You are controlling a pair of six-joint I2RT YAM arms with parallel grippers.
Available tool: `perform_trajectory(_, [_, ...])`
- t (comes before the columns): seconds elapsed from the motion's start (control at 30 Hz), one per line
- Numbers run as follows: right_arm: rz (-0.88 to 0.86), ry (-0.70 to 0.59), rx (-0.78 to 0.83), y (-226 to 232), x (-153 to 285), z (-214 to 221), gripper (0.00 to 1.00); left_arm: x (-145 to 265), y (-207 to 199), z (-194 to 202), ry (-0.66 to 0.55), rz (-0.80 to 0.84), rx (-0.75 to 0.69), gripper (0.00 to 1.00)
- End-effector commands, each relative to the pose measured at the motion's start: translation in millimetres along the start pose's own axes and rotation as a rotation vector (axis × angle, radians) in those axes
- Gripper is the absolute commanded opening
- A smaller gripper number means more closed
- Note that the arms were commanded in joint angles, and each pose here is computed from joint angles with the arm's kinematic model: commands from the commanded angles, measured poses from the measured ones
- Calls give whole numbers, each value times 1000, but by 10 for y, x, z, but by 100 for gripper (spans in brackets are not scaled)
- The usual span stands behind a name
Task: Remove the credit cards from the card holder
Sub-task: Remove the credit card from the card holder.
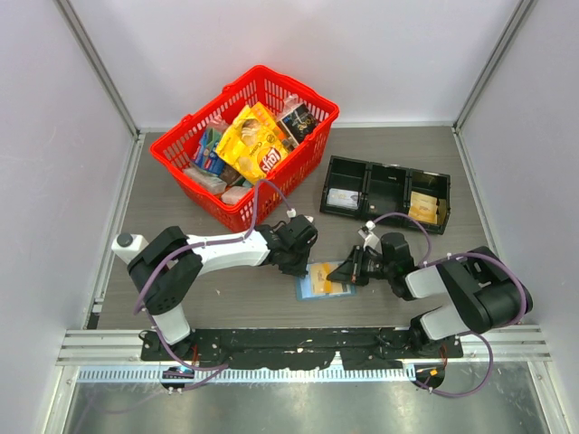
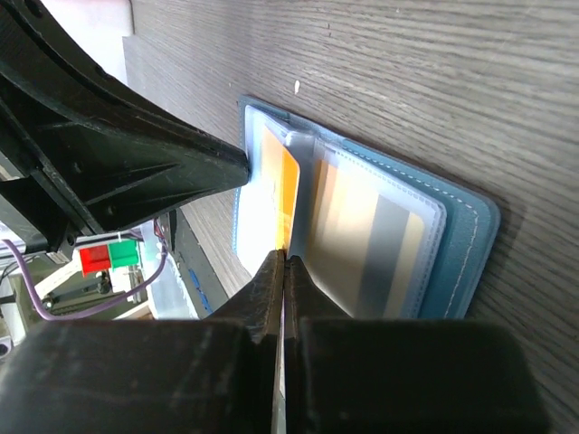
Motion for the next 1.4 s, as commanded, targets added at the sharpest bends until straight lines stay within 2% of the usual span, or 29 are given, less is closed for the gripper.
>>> perform_trajectory(0.0, [18, 0, 45, 1, -12, -79, 9, -100, 93, 44, 25, -38, -18, 0])
perform_trajectory(0.07, [10, 6, 43, 8, -27, -89, 15, -108, 90, 56, 28, -39, -21, 0])
perform_trajectory(0.2, [-18, 17, 38, 18, -69, -102, 22, -106, 92, 59, 28, -39, -21, 0])
perform_trajectory(0.43, [-32, 32, 35, 6, -131, -125, 22, -96, 91, 50, 25, -37, -18, 0])
perform_trajectory(0.53, [-34, 26, 40, 12, -127, -130, 12, -97, 91, 59, 26, -37, -19, 0])
perform_trajectory(0.57, [-33, 26, 44, 13, -125, -125, 4, -95, 93, 61, 26, -37, -18, 0])
perform_trajectory(0.6, [-30, 23, 43, 13, -113, -125, 1, -99, 95, 64, 27, -38, -18, 0])
perform_trajectory(0.83, [92, -49, 34, -49, 86, -184, 1, -88, 104, 52, 19, -36, -15, 0])
perform_trajectory(1.13, [262, -186, 133, 162, 419, -437, 1, -34, 70, -3, -17, -23, -13, 0])
perform_trajectory(1.2, [280, -218, 136, 234, 489, -476, 1, 40, 32, -58, -46, -8, -10, 3])
perform_trajectory(1.37, [259, -375, 177, 558, 684, -703, 1, 494, -101, -334, -198, 39, -20, 28])
Point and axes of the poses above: each gripper's point midway between its finger pads, its own x axis back along the fingers, its own y axis along the line the jaws close on, z = x × y, the point moved 5 cm from there along x, back along the fingers, and after that the axes turned 1 degree about x, right-handed, at the moved point
